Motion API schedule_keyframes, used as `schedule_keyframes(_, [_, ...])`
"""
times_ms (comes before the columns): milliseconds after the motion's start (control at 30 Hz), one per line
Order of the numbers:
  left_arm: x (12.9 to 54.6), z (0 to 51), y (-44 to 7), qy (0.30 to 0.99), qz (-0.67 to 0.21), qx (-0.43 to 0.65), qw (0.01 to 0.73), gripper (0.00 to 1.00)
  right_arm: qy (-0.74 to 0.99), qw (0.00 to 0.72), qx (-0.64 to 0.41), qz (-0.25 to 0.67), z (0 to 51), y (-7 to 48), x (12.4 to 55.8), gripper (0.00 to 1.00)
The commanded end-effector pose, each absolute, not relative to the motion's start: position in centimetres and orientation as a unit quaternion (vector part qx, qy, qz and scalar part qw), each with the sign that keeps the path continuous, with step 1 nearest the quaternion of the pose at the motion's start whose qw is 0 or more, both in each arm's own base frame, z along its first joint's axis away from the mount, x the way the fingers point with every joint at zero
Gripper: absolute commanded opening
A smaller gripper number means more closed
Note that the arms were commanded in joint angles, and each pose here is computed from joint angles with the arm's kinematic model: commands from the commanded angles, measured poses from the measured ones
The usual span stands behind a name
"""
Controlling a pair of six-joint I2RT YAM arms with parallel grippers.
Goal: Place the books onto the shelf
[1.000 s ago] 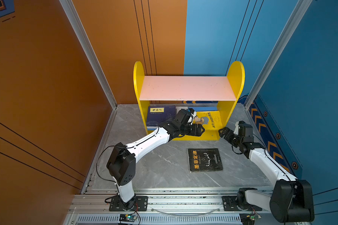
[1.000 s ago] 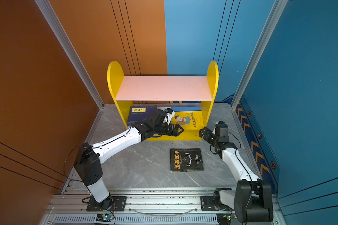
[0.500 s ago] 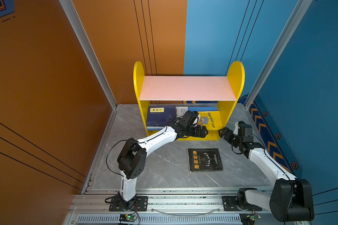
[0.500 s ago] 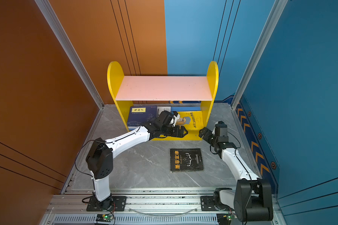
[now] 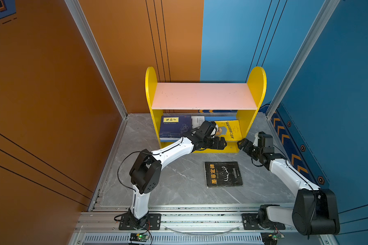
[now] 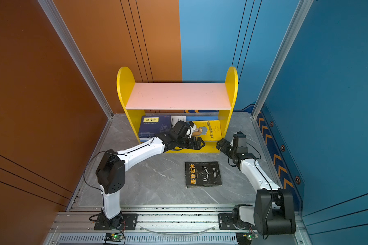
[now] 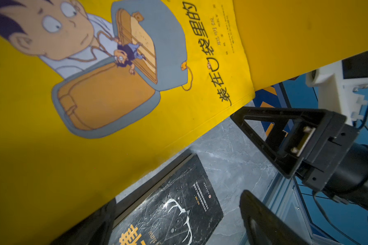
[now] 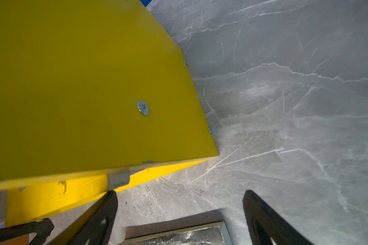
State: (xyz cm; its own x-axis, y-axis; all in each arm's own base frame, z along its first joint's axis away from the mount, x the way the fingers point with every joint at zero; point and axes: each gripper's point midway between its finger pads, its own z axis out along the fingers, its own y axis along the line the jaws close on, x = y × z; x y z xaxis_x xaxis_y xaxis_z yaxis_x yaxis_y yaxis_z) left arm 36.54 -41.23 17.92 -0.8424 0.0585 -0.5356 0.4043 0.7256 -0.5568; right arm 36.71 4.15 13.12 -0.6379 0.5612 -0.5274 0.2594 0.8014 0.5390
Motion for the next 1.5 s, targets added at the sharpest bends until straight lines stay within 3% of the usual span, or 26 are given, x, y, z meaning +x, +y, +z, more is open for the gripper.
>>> schedule_keyframes(0, [38.0,18.9,-41.4,0.888,-0.355,0.122,0.266,0.92,0.871,0.377,0.235,0.210,14.5,3.8,37.9,0.94])
schedule_keyframes(733, [39.4,19.7,-41.3,0.882,-0.365,0.115,0.275,0.92,0.869,0.378,0.242,0.210,14.8,3.5,38.5,0.94])
schedule_keyframes(1167, [40.8,20.3,-39.4,0.882,-0.356,0.103,0.292,0.92,0.863,0.396,0.239,0.204,16.9,3.2,36.0,0.94])
schedule_keyframes(1467, [38.6,22.0,-39.1,0.871,-0.372,0.116,0.298,0.93,0.865,0.393,0.244,0.195,16.8,2.8,34.1,0.94])
